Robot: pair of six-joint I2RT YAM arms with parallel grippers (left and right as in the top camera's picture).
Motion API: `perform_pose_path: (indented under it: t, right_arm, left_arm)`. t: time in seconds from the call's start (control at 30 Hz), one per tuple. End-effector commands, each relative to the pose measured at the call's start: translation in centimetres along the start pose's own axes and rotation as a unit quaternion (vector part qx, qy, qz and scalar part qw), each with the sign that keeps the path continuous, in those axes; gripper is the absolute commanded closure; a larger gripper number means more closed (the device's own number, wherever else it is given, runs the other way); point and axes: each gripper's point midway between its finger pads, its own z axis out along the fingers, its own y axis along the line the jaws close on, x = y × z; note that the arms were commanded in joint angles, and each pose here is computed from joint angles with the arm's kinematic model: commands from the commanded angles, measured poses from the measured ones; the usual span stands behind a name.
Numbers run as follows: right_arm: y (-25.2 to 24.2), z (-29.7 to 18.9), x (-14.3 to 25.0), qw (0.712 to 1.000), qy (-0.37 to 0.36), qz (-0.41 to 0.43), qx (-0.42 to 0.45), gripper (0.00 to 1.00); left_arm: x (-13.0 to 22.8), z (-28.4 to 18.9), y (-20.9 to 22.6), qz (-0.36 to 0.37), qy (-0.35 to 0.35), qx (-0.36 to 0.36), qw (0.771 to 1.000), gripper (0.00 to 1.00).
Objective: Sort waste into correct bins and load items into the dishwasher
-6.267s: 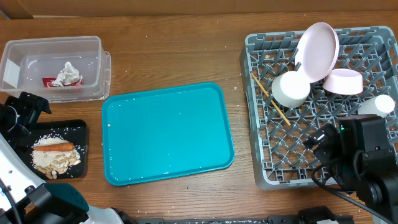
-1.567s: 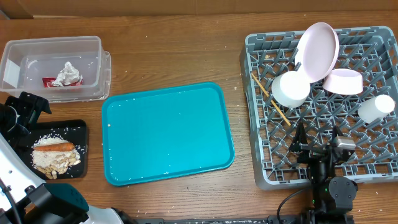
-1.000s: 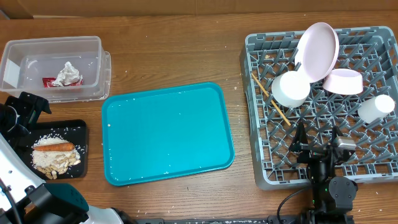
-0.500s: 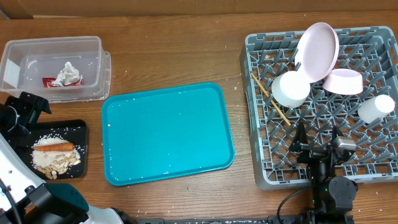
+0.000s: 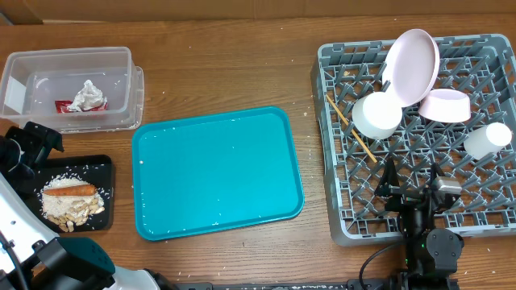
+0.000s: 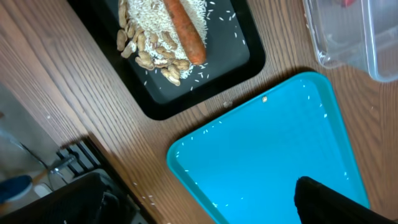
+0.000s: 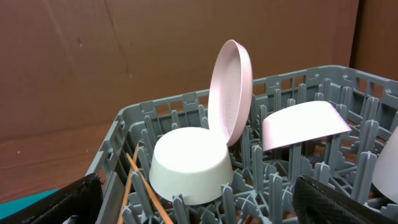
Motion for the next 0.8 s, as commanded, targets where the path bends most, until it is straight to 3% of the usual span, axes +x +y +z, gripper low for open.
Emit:
perform_pose_path:
  t: [0.0, 0.1, 0.27, 0.37, 0.6, 0.67, 0.77]
  right_arm:
    - [-0.1, 0.0, 0.1, 1.0, -0.004, 0.001, 0.002, 0.0]
    - [-0.1, 0.0, 0.1, 1.0, -0.004, 0.001, 0.002, 0.0]
    - [-0.1, 0.0, 0.1, 1.0, -0.005, 0.001, 0.002, 0.0]
    - [-0.1, 0.0, 0.1, 1.0, -0.005, 0.001, 0.002, 0.0]
    - [-0.1, 0.0, 0.1, 1.0, -0.004, 0.001, 0.002, 0.0]
    - [-0.1, 0.0, 0.1, 1.0, -0.005, 0.001, 0.002, 0.0]
    - [-0.1, 0.0, 0.1, 1.0, -0.005, 0.001, 0.002, 0.0]
  left_arm:
    - [0.8, -0.6, -0.7, 0.054, 0.002, 0.026, 0.998, 0.0]
    - [2.2, -1.2, -2.5, 0.074, 0.007, 0.063, 0.995, 0.0]
    - [4.1, -3.1, -7.5, 0.17, -0.071, 0.123, 0.975, 0.0]
    - [6.4, -4.2, -11.3, 0.253, -0.123, 0.172, 0.944, 0.0]
    - [14.0, -4.0, -15.7, 0.462, -0.212, 0.256, 0.822, 0.0]
    - [15.0, -3.1, -15.4, 0.48, -0.226, 0.267, 0.805, 0.0]
    - [15.6, -0.8, -13.9, 0.478, -0.239, 0.274, 0.8, 0.0]
